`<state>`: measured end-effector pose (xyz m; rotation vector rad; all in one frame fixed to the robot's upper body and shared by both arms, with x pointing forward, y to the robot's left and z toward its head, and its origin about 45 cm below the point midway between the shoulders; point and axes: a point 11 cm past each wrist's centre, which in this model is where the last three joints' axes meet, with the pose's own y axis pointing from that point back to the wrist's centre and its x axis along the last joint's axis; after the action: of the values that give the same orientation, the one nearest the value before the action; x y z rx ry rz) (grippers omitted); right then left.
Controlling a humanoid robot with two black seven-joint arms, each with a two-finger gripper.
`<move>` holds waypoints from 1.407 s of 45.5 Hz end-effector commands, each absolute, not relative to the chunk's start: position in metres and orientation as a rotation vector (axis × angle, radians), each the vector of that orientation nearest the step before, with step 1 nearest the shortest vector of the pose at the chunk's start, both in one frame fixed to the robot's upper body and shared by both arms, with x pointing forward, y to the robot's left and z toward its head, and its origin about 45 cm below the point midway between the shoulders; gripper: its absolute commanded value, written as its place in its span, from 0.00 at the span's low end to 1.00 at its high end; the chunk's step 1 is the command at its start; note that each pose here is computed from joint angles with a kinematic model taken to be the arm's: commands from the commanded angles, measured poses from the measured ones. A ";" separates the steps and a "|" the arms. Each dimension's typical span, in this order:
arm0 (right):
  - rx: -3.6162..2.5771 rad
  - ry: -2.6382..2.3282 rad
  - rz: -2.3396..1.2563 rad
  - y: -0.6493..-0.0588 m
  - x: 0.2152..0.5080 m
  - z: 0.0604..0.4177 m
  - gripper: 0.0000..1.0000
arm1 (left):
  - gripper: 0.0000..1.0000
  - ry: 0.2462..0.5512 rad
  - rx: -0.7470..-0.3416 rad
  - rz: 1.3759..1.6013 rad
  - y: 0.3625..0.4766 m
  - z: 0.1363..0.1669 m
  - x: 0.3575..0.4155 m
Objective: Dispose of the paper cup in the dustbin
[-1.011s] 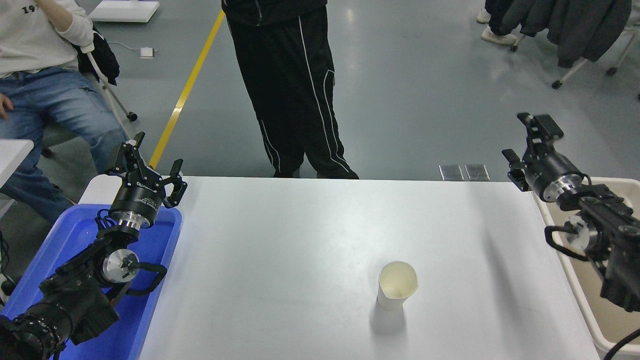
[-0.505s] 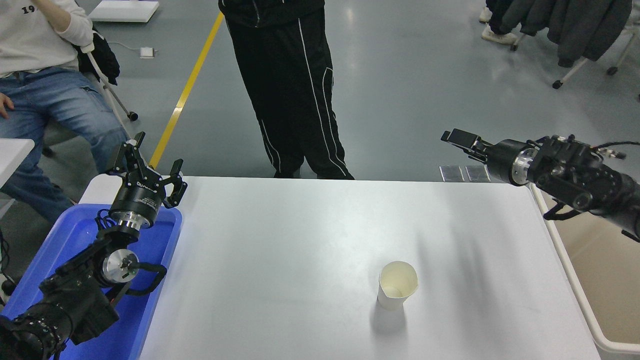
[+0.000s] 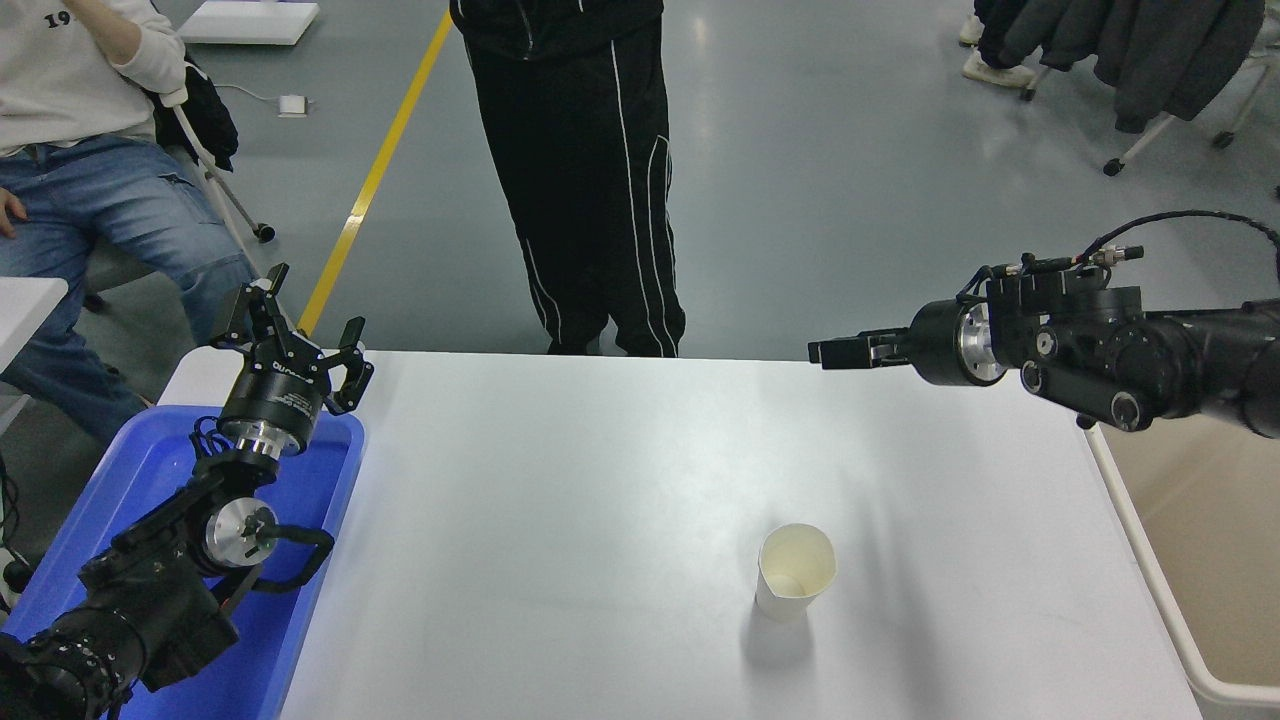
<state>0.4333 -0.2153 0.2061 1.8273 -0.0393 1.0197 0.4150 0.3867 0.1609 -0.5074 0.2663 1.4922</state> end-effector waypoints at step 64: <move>1.788 0.158 0.862 -0.247 0.382 0.112 0.14 | 1.00 0.266 -0.508 1.492 0.387 0.1610 0.4150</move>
<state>0.3772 -0.2346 0.1145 1.8054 0.1978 0.8796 0.4150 0.3865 0.1609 -0.5072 0.2664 1.4917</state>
